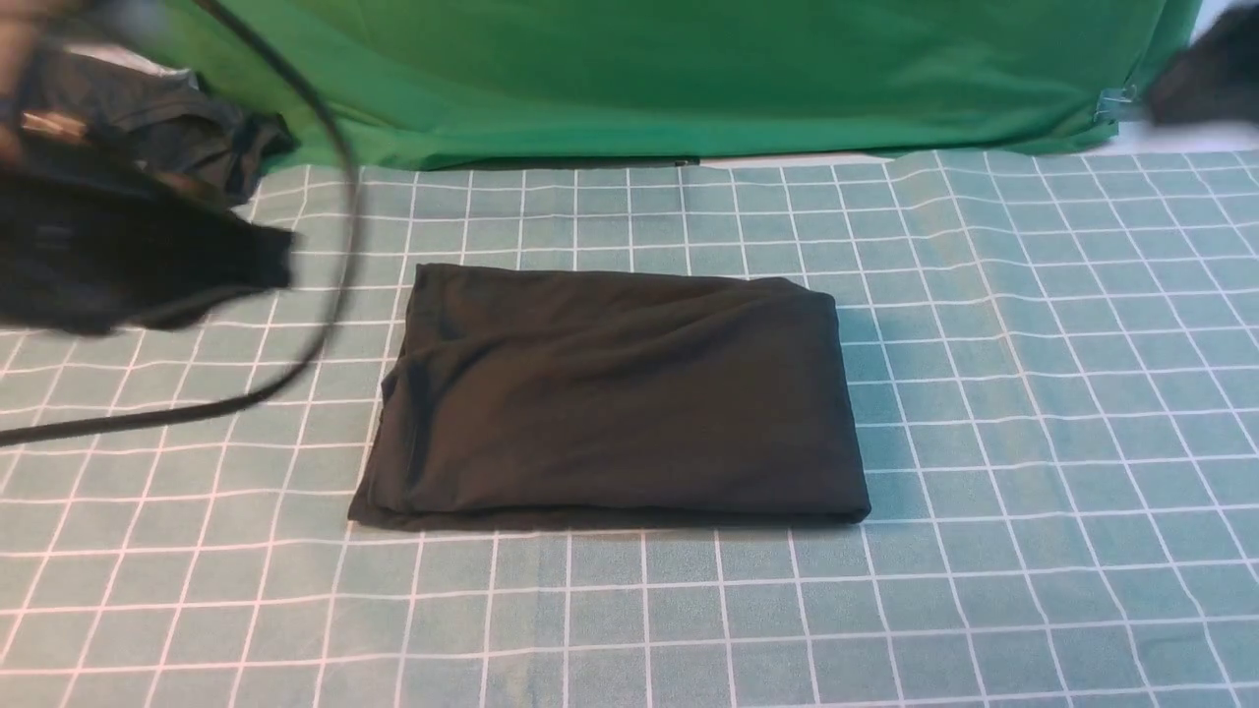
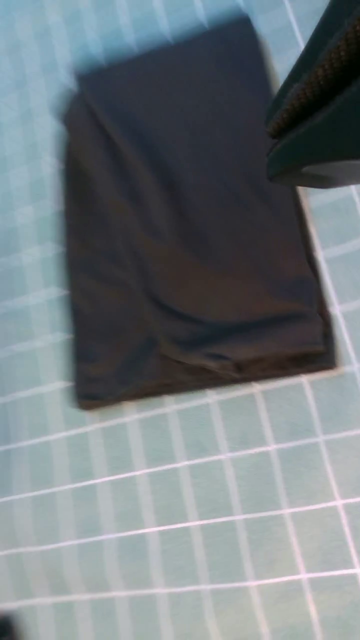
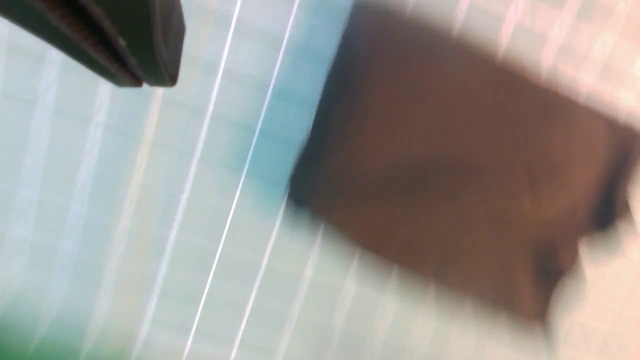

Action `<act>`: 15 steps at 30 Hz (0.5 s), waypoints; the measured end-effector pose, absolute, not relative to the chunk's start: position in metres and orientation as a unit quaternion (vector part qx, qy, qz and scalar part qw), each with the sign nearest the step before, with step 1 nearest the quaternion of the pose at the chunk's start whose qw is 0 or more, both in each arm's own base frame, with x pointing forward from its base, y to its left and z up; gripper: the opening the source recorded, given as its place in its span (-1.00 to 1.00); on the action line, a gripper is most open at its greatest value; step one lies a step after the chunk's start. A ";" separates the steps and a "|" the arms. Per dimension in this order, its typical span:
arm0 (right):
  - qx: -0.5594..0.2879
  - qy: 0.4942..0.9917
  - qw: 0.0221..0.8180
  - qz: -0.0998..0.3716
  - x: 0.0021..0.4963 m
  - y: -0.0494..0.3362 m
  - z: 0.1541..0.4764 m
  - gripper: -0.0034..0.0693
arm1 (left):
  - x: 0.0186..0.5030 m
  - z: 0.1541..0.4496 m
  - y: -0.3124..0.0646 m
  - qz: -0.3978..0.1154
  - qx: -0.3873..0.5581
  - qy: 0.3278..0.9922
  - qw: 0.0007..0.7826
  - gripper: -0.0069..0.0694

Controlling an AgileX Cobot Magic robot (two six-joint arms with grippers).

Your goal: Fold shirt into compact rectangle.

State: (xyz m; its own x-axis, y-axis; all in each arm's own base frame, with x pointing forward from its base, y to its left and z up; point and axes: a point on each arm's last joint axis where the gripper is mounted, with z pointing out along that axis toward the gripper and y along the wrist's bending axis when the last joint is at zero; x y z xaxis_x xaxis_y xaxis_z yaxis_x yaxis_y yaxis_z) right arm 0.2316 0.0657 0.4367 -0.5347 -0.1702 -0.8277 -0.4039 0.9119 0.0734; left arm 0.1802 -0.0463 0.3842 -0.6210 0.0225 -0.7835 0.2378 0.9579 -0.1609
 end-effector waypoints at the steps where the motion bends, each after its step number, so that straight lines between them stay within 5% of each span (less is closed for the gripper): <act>1: -0.163 0.833 0.514 0.123 0.207 0.060 0.456 -0.85 | 0.161 0.396 -0.043 -0.135 0.070 0.875 0.459 -0.80; 7: -0.130 0.719 0.673 0.112 0.130 0.039 0.480 -0.85 | 0.096 0.415 -0.033 -0.158 0.066 0.824 0.540 -0.80; 15: -0.079 0.586 0.804 0.072 0.058 0.014 0.410 -0.83 | 0.028 0.380 -0.021 -0.173 0.059 0.782 0.595 -0.80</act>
State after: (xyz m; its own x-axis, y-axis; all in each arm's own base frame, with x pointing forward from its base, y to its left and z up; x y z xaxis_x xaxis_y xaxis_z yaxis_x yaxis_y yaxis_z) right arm 0.0576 0.0140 0.4104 0.3037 0.0236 -0.9525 -0.2083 0.9772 -0.0422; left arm 0.0277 -0.0211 0.3797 -0.2845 -0.1146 -0.9518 0.2983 0.9330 -0.2015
